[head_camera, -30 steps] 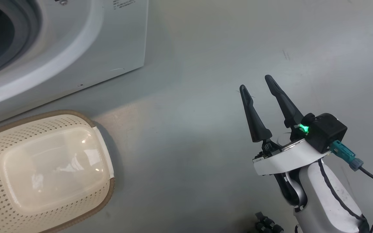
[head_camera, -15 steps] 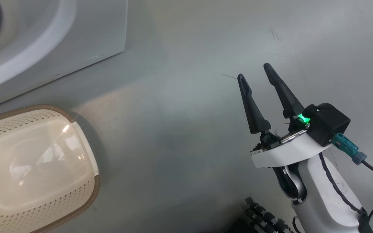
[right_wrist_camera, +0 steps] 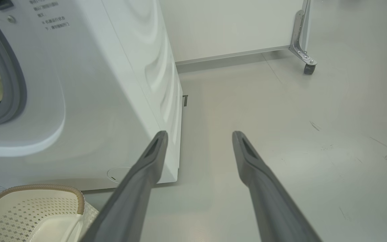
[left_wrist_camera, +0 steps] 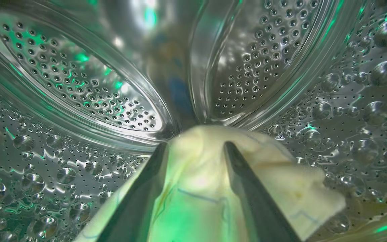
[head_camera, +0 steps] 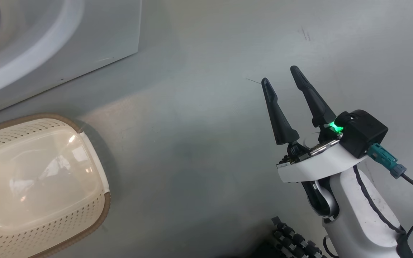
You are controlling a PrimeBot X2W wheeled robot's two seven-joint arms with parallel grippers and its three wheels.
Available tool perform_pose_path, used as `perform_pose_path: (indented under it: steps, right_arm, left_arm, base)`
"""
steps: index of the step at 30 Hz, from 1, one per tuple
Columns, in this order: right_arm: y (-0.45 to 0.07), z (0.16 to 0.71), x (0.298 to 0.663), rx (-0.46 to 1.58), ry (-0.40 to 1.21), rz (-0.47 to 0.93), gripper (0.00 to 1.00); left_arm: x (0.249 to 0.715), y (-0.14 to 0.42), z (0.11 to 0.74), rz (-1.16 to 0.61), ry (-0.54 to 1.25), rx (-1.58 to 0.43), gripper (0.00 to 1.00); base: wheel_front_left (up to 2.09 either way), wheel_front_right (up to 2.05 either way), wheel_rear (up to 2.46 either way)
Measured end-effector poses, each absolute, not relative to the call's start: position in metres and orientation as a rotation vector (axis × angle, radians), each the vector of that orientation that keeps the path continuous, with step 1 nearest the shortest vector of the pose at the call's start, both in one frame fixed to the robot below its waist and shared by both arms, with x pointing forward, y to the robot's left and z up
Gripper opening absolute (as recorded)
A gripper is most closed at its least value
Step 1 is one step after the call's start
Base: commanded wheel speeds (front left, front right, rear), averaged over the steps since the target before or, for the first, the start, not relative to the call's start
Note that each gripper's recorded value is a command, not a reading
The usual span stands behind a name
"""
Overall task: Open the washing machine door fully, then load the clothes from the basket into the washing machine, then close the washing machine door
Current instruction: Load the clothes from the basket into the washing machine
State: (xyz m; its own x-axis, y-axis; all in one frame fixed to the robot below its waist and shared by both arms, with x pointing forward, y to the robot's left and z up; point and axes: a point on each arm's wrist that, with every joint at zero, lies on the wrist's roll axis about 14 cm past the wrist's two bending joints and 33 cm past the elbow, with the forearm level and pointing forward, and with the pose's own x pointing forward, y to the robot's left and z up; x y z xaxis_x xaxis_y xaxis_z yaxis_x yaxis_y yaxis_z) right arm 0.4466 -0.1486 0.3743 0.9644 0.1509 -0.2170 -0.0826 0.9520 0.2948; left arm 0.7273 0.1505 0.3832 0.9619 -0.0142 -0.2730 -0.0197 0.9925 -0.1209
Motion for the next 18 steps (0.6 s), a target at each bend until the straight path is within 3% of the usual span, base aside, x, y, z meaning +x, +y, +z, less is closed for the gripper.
perform_pose_path:
  steps: [18]
  right_arm:
    - [-0.145, 0.385, 0.452, 0.297, 0.206, 0.135, 1.0]
  left_arm:
    - [0.711, 0.17, 0.402, 0.053, 0.185, -0.131, 1.0]
  base:
    - [0.0, 0.0, 0.0]
